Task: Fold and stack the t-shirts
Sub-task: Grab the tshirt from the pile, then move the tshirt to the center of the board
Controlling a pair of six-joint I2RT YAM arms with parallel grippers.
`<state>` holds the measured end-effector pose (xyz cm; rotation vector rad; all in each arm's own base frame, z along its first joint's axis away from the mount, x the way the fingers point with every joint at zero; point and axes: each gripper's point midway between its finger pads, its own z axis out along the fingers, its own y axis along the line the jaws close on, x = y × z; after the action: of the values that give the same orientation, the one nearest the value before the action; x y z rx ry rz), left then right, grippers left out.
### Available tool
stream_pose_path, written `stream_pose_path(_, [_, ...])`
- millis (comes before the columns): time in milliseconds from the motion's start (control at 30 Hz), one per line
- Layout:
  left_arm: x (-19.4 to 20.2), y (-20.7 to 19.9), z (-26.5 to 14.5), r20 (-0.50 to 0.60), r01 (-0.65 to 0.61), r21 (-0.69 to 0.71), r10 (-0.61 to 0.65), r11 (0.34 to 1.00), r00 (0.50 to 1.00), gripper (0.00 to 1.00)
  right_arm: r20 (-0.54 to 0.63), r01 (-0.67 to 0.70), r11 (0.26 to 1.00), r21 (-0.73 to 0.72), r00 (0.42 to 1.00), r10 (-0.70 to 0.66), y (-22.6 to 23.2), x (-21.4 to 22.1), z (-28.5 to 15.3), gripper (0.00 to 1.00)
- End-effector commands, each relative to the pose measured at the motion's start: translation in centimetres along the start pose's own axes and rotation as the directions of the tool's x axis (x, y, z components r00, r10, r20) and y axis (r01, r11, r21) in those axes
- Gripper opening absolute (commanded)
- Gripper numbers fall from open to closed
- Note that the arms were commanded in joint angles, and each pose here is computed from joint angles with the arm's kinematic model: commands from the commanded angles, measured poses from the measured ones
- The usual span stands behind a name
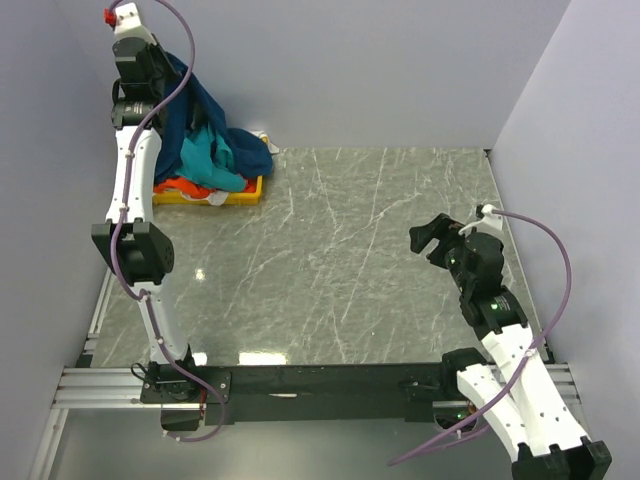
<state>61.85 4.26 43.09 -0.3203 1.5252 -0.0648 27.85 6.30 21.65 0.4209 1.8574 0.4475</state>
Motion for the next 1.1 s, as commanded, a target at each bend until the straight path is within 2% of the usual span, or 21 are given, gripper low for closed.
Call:
stream_pose_path(0, [-10.2,-1.4,-2.3,0.284,0.017,0.041,-0.028,0.999,0.958,0.0,0.06,-0.009,0.999,-0.034,0.998,0.011,1.6,-2.7,-0.6,0.92])
stream_pose_path(200, [-16.5,-4.3,-5.2,0.47,0.04,0.195,-0.129,0.98,0.873,0.0,0.07,-0.002,1.0,-0.013,0.998,0.003,1.5,-3.3,-0.2,0.91])
stream_pose_path(300, [-19.0,-5.9,-6.9,0.516,0.04,0.286,-0.189,0.957,0.835,0.0,0.072,0.005,1.0,-0.008,0.997,-0.004,1.6,-3.6,0.1,0.91])
stream_pose_path(533, [-26.5,-8.8,-13.9,0.673,-0.017,0.452,-0.328,0.892,0.663,0.0,0.063,0.008,1.0,-0.004,0.998,-0.007,1.6,-3.4,0.7,0.9])
stream_pose_path(600, [-27.1,-8.8,-14.7,0.685,-0.014,0.465,-0.35,0.885,0.639,0.0,0.064,0.003,1.0,-0.005,0.998,-0.002,1.6,-3.4,0.8,0.9])
stream_pose_path(767, [-29.7,-10.2,-18.5,0.678,-0.018,0.575,-0.464,0.818,0.571,0.0,0.061,0.005,1.0,-0.015,0.998,-0.004,1.9,-3.5,0.9,0.9])
stream_pose_path(1000, [-31.0,-15.8,-25.5,0.615,-0.095,0.694,-0.518,0.714,0.594,0.0,0.068,0.002,1.0,-0.029,0.998,0.0,2.2,-3.9,0.2,0.89])
stream_pose_path(1067, [-31.2,-17.1,-27.1,0.63,-0.137,0.691,-0.498,0.71,0.596,0.0,0.064,0.002,0.999,-0.045,0.998,0.001,2.5,-3.9,-0.2,0.89])
